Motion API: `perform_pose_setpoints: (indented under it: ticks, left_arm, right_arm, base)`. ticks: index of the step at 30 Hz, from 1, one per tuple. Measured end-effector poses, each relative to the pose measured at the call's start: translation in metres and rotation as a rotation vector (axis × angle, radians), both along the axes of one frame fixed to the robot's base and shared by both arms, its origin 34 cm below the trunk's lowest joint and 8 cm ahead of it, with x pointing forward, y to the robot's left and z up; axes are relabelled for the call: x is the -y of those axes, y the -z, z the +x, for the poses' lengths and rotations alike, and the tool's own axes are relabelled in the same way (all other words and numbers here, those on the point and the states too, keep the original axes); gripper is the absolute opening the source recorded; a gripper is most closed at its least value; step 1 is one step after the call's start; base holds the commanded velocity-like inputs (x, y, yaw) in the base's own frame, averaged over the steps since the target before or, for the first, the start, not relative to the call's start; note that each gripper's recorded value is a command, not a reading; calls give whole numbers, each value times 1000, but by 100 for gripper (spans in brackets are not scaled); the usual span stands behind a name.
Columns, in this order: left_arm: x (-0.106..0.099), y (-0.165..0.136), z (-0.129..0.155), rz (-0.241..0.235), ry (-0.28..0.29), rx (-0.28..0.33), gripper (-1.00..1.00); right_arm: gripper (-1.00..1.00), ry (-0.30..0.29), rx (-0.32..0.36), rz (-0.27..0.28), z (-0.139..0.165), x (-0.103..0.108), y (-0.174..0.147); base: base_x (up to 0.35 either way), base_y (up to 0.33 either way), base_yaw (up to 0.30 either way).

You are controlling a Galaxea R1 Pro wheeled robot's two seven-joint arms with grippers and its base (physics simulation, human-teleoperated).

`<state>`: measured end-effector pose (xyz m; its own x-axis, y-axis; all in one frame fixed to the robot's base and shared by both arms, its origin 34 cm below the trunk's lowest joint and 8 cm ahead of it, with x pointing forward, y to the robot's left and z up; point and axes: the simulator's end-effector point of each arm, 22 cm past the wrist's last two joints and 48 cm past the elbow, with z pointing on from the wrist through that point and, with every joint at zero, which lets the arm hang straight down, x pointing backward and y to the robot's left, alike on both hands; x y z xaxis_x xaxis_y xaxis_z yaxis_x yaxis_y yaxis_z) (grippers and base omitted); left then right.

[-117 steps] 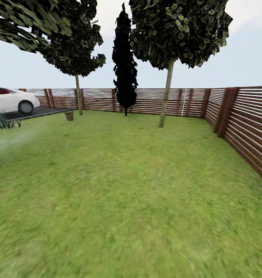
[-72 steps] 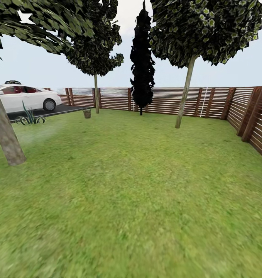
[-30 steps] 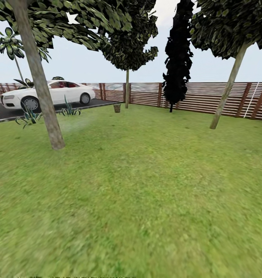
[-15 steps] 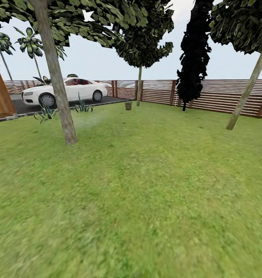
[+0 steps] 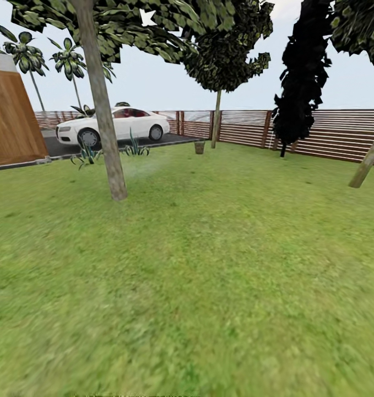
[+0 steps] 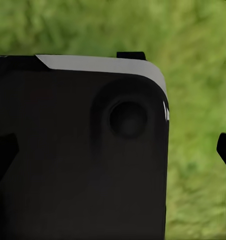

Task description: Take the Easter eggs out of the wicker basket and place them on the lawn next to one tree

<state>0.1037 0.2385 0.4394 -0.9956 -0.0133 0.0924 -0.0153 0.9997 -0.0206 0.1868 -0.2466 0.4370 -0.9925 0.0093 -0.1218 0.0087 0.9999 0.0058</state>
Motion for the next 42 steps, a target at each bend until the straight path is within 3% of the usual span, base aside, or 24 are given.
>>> perform_pose_setpoints:
  ticks: [16, 33, 42]
  left_arm:
    - [0, -1, -6, 0, 0, -17, 100]
    - [0, -1, -9, 0, 0, -24, 100]
    - [-1, -1, -10, 1, 0, -24, 100]
  right_arm:
    - [100, -3, -19, -4, -7, 3, 1]
    - [100, -4, -25, -2, -10, 3, 1]
    - [100, -10, -25, 0, -10, 1, 1]
  base:
    - [0, 0, 160]
    - [8, 0, -171]
    - [292, 0, -7]
